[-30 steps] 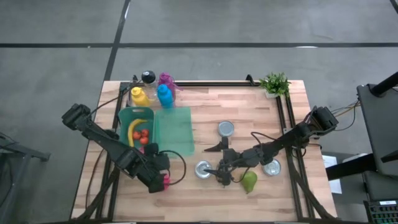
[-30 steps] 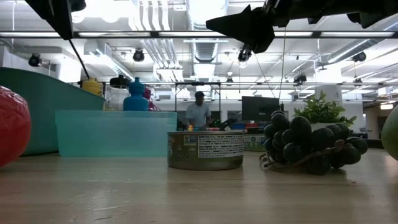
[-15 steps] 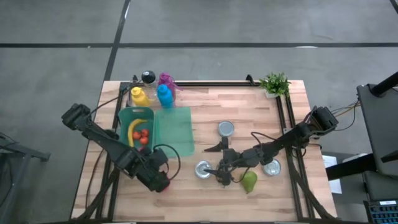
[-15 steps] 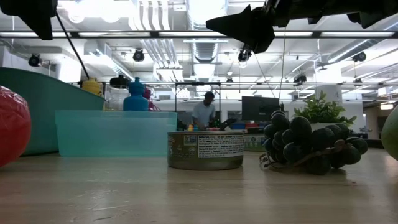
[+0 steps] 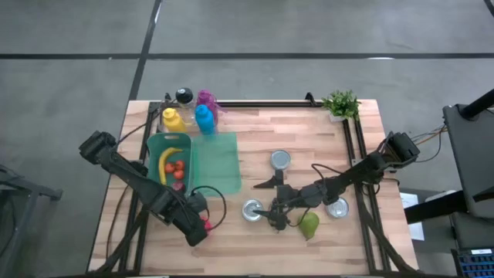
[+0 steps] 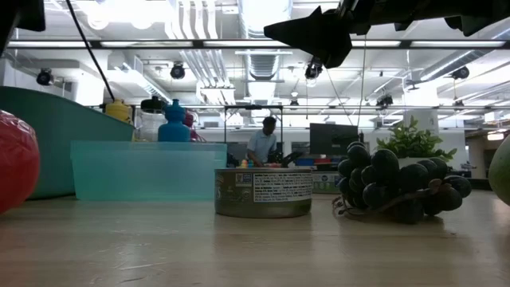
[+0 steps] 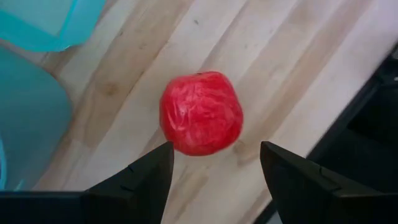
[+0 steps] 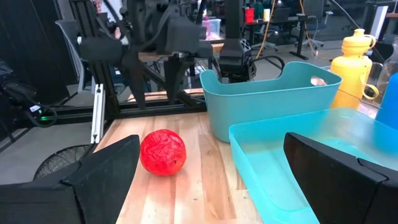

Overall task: Pick & Place Food Item
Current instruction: Put the red apple into the green bin

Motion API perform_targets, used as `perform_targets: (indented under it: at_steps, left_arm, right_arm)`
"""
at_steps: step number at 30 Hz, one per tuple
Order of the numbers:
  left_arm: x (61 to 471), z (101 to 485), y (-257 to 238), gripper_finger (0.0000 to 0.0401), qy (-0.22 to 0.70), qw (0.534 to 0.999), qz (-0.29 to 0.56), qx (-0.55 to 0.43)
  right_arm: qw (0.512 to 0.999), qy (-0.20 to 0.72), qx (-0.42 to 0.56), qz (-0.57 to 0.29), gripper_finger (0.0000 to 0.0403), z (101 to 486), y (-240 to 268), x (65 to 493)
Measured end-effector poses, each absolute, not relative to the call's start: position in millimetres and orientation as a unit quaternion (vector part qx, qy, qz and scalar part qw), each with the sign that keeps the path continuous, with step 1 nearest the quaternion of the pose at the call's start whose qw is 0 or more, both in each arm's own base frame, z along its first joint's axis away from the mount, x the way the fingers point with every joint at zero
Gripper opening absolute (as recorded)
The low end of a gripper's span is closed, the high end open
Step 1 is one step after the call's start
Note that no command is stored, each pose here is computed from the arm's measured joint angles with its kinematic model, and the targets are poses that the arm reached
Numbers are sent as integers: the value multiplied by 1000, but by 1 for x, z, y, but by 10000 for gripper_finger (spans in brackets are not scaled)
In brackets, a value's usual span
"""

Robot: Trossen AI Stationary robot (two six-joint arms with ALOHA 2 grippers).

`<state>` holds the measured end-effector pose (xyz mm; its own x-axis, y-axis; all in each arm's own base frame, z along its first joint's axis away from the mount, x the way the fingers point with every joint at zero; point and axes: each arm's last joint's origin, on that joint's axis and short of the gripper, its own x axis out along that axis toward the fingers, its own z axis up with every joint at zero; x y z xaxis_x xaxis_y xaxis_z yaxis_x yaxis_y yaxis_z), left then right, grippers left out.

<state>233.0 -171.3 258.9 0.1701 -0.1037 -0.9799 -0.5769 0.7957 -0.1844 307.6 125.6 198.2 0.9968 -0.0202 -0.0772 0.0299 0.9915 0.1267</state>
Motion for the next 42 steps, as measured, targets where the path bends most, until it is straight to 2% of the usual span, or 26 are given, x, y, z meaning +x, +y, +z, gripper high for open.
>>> perform_targets:
  at_steps: [16,42]
  left_arm:
    - [248,227,-183,243,647,705,173,-233]
    - [248,232,-181,243,644,710,164,-234]
  right_arm:
    - [997,38,64,-12,396,198,126,308]
    - [997,38,64,-13,396,198,125,308]
